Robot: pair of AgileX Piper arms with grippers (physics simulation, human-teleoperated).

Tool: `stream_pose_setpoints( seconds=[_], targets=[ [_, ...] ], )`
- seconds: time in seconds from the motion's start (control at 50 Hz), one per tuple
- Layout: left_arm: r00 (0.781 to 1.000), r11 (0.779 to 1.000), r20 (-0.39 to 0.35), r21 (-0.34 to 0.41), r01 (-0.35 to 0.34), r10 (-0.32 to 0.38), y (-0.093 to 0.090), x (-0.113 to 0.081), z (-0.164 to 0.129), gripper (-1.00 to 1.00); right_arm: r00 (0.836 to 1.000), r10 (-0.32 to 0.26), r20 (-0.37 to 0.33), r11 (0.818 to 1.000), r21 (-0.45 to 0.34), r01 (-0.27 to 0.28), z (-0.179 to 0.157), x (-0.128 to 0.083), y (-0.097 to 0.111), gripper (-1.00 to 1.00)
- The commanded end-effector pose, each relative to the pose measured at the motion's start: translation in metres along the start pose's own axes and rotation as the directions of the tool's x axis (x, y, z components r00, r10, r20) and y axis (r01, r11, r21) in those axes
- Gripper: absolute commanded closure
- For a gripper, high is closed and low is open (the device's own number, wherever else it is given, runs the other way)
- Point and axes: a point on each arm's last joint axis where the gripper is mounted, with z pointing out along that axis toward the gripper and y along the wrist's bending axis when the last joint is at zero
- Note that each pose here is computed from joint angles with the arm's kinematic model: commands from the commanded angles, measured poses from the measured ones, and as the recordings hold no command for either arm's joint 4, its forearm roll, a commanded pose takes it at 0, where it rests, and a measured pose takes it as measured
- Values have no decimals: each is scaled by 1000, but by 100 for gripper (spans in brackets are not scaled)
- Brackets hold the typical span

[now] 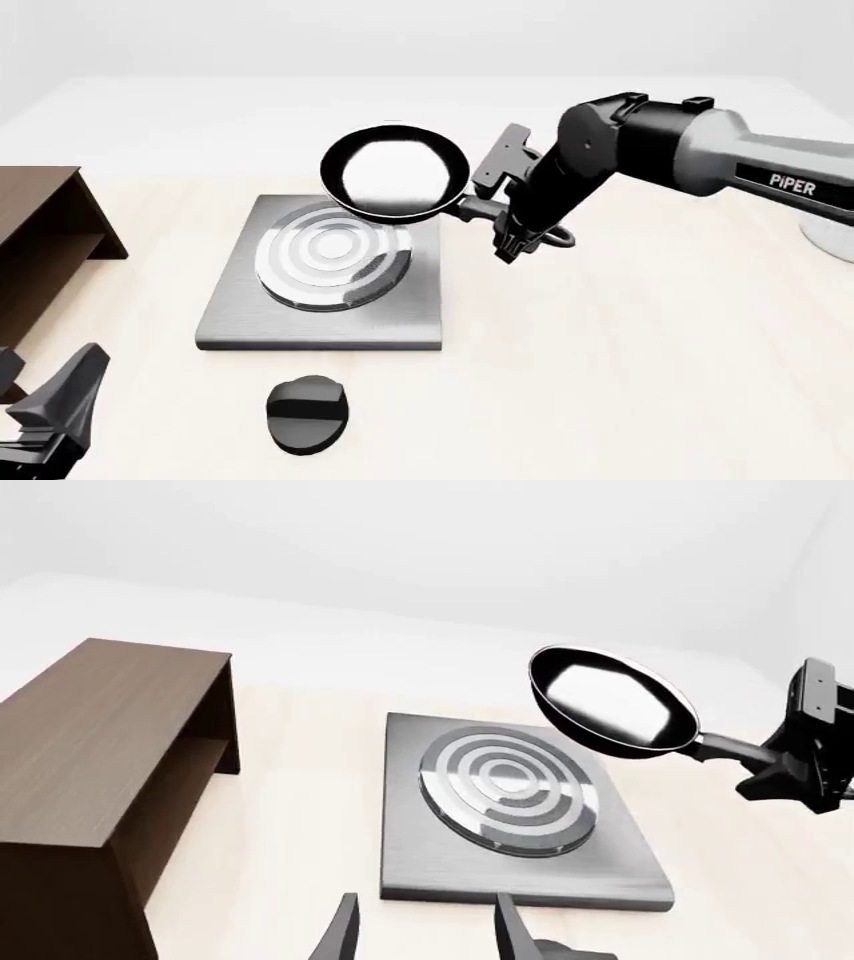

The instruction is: Turn on the stove and put the frying pan on it.

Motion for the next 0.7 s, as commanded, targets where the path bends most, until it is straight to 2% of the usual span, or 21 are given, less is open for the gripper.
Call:
stream_pose_setpoints(
  seconds=[0.02, 0.34, 0.7],
  targets=[
    [1000, 1000, 0, 1, 0, 0, 0, 0, 0, -100, 998, -26, 49, 1000, -8, 27, 2, -28, 12, 100],
    [1000, 1000, -1, 1, 1, -1, 0, 0, 0, -100, 997, -54, 53, 998, -28, 56, 18, -45, 21, 100],
    [1000, 1000, 0, 0, 4, -4, 0, 0, 0, -100, 997, -77, 24, 995, -55, 78, 39, -44, 30, 100]
  ],
)
